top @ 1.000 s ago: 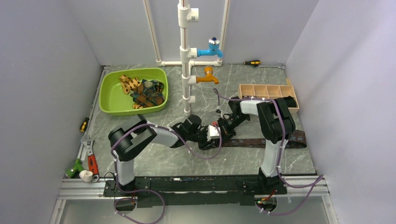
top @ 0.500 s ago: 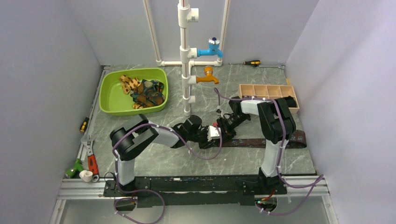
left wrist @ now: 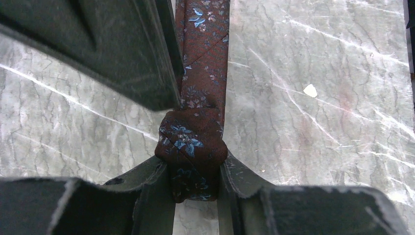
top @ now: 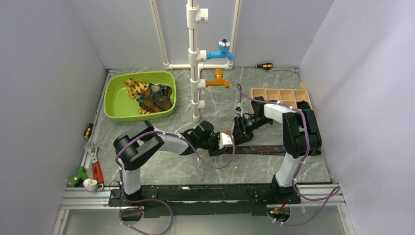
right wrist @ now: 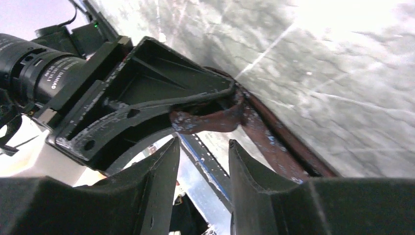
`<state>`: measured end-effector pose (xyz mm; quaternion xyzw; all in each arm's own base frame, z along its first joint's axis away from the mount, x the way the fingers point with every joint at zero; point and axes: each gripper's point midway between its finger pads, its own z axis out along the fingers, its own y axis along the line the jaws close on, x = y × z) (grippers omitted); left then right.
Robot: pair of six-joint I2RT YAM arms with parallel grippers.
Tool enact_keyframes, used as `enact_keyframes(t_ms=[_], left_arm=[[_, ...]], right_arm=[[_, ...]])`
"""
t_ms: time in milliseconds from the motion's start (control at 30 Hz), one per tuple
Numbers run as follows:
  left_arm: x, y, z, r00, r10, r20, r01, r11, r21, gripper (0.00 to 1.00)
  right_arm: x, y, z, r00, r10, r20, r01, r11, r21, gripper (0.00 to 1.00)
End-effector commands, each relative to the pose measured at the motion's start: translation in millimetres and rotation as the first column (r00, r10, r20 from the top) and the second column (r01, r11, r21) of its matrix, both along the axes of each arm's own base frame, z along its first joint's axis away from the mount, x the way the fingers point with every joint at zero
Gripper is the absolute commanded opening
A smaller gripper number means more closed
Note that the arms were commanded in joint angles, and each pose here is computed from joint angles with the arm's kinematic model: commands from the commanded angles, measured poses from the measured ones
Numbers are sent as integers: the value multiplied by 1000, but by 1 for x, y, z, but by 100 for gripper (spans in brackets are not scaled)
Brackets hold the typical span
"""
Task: Roll the ties
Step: Roll the tie at the center of the board.
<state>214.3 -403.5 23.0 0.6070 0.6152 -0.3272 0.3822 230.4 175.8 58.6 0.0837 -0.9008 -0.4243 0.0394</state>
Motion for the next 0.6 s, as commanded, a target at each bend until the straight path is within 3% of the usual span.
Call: enact_keyframes(t_ms=[0,133,233,300,467,567], left_arm=[[-23,40,-55,995,18,-93,6,970,244,29],[-23,40,-59,995,18,-97,8,966,260,29],[-22,41,-60,995,20,-97,6,965,263,30],[-23,41,-60,995,18,-99,9,964,264,31],[-23,39,-59,996,1,-88,21,966,259,31],[-22,39,-59,996,-5,-84,27,964,263,32]], right_arm=[[-2,23,14,999,33,2,-33,994,103,41],[-7,33,14,998,61,-18,-59,990,127,39],[-10,35,7,997,71,-38,-66,990,127,56],[-14,36,-1,994,63,-84,-53,992,118,58],[-10,39,-19,989,60,-132,-44,992,120,48],[-10,40,-25,989,49,-143,-31,992,125,35]])
